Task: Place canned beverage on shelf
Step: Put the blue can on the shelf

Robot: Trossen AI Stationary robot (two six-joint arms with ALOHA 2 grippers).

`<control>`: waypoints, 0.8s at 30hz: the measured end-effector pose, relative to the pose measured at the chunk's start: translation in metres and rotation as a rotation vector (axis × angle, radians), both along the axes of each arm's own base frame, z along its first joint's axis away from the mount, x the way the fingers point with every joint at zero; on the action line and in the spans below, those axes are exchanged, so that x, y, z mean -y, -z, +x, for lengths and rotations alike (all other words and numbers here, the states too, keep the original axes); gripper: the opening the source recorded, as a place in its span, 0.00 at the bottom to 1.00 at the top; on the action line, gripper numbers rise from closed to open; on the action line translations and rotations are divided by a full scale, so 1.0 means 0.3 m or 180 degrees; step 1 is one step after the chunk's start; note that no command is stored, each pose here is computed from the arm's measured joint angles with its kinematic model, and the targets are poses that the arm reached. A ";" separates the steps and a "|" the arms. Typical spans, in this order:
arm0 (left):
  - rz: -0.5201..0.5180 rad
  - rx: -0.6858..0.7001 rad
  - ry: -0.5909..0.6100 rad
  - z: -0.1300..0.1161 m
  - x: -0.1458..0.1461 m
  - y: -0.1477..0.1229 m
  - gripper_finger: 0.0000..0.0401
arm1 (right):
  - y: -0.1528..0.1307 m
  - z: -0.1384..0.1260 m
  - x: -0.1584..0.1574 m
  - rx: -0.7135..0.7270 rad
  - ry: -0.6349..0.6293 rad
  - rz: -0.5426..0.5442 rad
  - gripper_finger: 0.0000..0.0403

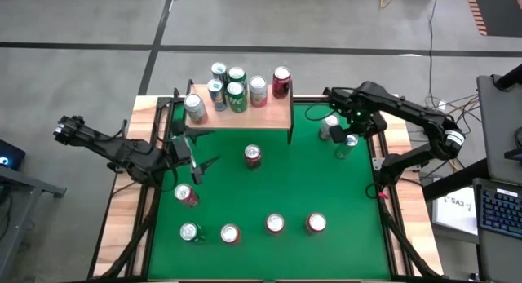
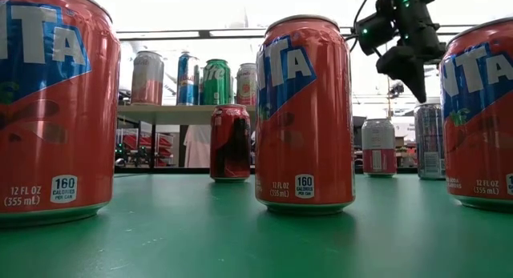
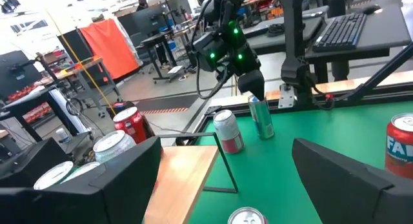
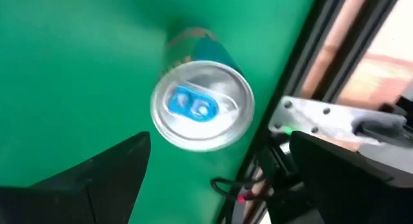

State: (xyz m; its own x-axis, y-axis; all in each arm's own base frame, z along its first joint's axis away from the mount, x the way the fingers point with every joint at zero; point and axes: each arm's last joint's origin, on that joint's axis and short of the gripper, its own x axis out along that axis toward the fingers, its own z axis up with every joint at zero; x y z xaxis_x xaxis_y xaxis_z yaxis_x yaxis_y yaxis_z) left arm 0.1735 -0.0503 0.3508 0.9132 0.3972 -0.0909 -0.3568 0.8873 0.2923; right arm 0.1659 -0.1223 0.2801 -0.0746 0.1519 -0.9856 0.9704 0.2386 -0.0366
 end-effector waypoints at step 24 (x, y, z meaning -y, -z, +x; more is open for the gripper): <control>-0.0359 0.0036 -0.0049 0.045 0.019 0.044 0.83 | 0.174 0.004 0.008 -0.0053 -0.0346 -0.0002 0.54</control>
